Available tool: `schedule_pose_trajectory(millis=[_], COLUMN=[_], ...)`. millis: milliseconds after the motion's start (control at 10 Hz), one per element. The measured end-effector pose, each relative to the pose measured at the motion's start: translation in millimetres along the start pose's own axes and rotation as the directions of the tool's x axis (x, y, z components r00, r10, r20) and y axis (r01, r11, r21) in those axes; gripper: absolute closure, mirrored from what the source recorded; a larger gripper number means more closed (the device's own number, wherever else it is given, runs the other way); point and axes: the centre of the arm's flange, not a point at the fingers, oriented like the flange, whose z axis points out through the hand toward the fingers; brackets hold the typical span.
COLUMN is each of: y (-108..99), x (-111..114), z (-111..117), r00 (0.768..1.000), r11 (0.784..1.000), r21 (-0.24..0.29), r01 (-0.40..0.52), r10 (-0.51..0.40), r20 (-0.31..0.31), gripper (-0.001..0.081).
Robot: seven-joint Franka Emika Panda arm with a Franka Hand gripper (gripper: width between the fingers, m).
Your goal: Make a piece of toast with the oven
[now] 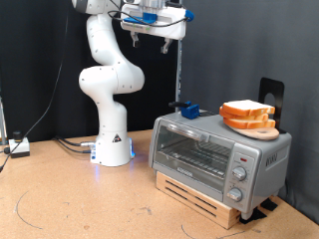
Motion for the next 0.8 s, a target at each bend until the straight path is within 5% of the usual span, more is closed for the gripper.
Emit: schedule_pose_trajectory(millis=[100, 300, 600, 700, 800], y=[3.3, 8.3, -21.7, -21.3, -22.5], x=[-3.1, -3.2, 4.0, 4.8, 2.6], z=[-1.6, -2.1, 20.1, 19.7, 18.5], r00=[0.995, 0.939, 0.763, 0.79, 0.764], r11=[0.995, 0.94, 0.765, 0.792, 0.769], r21=[0.006, 0.064, 0.119, 0.116, 0.161], r01=[0.1, 0.336, 0.633, 0.599, 0.619], r10=[-0.1, -0.339, -0.643, -0.609, -0.637], r20=[0.023, 0.052, 0.073, 0.076, 0.102], gripper=[-0.0003, -0.0003, -0.0003, -0.0003, -0.0003])
